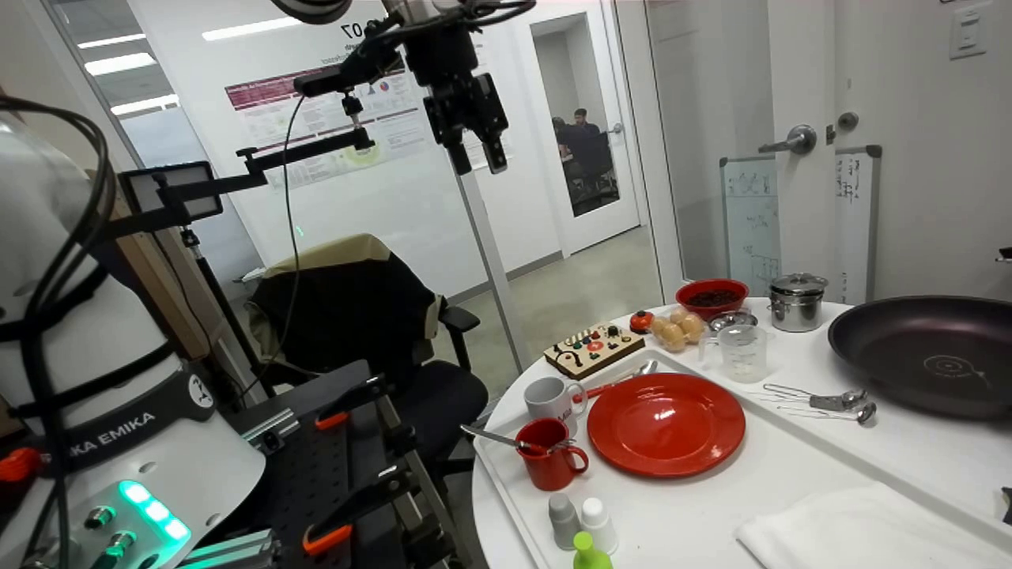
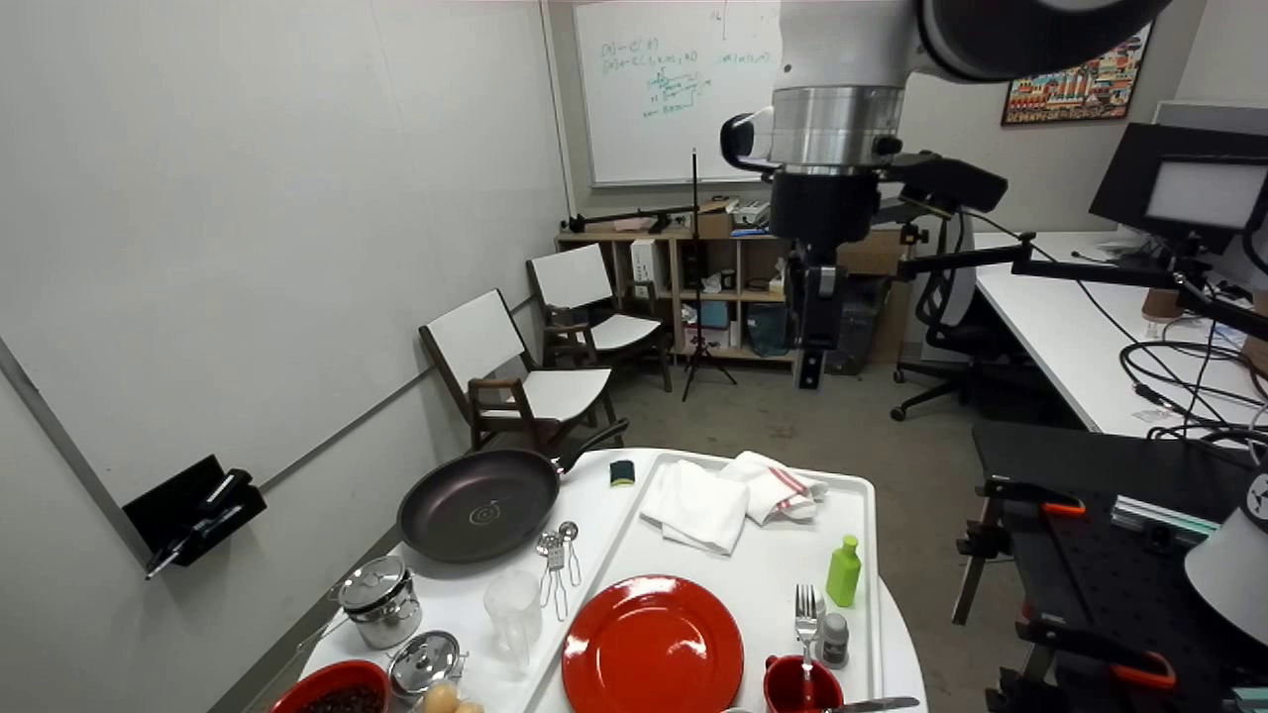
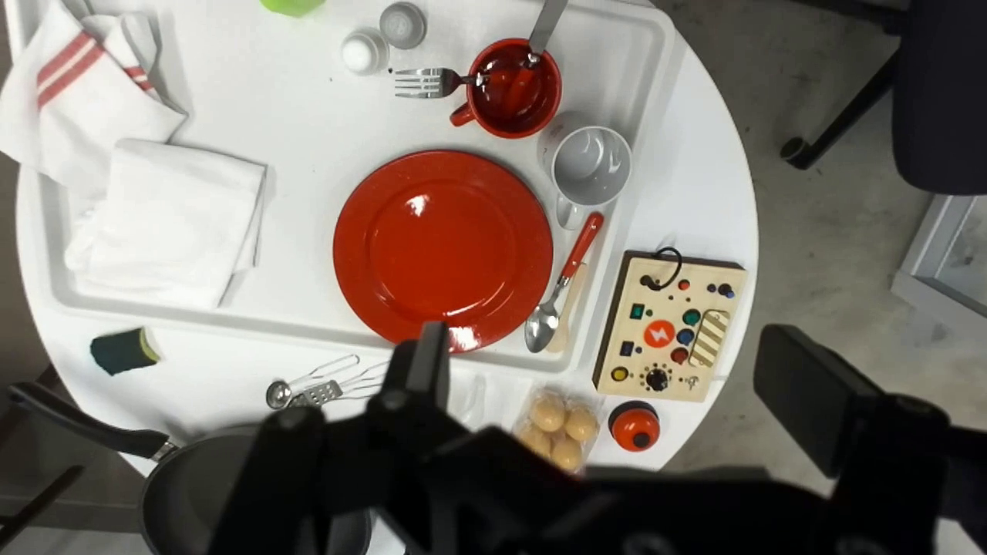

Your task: Move the green object backwards

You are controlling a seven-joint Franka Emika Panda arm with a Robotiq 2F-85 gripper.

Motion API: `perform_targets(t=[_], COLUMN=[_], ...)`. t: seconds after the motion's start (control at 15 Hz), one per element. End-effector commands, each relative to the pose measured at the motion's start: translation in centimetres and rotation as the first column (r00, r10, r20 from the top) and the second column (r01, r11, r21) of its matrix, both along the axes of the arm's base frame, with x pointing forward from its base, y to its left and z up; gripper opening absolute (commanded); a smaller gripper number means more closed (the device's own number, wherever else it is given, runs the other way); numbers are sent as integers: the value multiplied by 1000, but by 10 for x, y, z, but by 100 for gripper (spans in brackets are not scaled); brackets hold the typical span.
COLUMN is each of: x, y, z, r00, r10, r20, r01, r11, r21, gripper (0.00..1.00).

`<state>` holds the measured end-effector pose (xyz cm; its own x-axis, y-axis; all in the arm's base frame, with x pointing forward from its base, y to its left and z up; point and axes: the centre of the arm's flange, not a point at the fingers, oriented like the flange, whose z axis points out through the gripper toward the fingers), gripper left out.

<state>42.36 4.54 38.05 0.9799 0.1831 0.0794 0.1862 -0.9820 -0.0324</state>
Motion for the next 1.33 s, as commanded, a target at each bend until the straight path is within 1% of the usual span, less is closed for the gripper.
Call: perform_targets(t=[0.0, 0.13, 0.33, 0.67, 0.87, 1.27], x=[38, 44, 58, 68, 70, 67], y=[10, 17, 28, 39, 36, 12], z=[-24, -36, -57, -93, -110, -139], r00=[997, 997, 997, 997, 997, 993], r10=[64, 72, 69, 37, 12, -19], r20=[-35, -34, -42, -65, -82, -117], r01=[-66, -75, -74, -44, -21, 1], r11=[995, 992, 990, 994, 994, 988], r21=[-69, -97, -117, -101, -108, -154], gripper=[100, 100, 100, 100, 100, 100])
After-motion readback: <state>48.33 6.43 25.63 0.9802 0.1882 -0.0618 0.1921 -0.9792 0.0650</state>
